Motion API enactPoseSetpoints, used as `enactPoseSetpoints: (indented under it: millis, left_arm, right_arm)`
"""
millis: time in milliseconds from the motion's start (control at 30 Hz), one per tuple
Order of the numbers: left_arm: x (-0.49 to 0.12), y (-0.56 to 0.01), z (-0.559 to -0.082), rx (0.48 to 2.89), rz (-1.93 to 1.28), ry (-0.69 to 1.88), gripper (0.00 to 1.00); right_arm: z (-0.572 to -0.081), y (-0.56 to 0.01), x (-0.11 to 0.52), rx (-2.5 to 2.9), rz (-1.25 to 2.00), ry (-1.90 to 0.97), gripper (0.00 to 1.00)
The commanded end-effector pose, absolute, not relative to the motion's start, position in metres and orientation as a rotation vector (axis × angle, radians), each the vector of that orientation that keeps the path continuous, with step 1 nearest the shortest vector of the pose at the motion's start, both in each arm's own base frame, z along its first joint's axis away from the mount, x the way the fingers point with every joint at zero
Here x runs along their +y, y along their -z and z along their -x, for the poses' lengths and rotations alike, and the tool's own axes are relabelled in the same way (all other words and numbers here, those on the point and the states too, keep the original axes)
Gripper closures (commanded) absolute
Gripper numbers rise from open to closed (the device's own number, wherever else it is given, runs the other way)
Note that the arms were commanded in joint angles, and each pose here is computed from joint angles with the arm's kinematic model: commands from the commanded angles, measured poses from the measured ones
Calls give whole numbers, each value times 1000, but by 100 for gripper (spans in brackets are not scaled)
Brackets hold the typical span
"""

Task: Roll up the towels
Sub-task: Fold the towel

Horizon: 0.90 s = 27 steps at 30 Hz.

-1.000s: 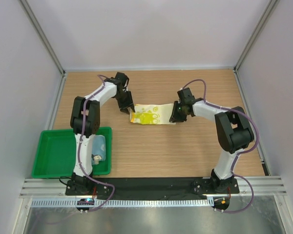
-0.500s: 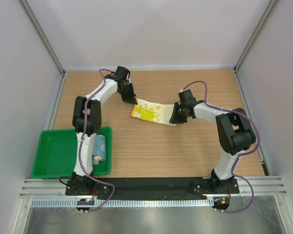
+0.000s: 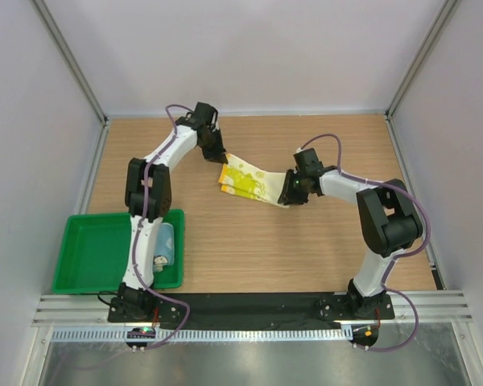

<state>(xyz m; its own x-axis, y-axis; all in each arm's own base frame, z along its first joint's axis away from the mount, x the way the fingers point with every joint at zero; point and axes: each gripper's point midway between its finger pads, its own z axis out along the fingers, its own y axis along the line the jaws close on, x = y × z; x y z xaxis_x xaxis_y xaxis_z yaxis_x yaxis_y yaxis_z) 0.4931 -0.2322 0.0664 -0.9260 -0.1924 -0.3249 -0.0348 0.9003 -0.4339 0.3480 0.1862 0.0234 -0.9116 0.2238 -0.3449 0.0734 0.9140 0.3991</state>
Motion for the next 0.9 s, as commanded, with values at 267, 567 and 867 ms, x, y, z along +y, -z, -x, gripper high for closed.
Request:
enactPoseSetpoints:
  millis: [267,567,867]
  left_arm:
    - [-202,-31,-490,2813,178,366,78]
    - [-192,-82,-480,2738,166,344,49]
    - [-235,-99,-442,2721,128,473,53]
  right_arm:
    - [-352,-86,175,2624,-175,-496,53]
    - [-395,-144,198,2506,-138,-623,53]
    - [-424,-90,215,2556,-228,-814,67]
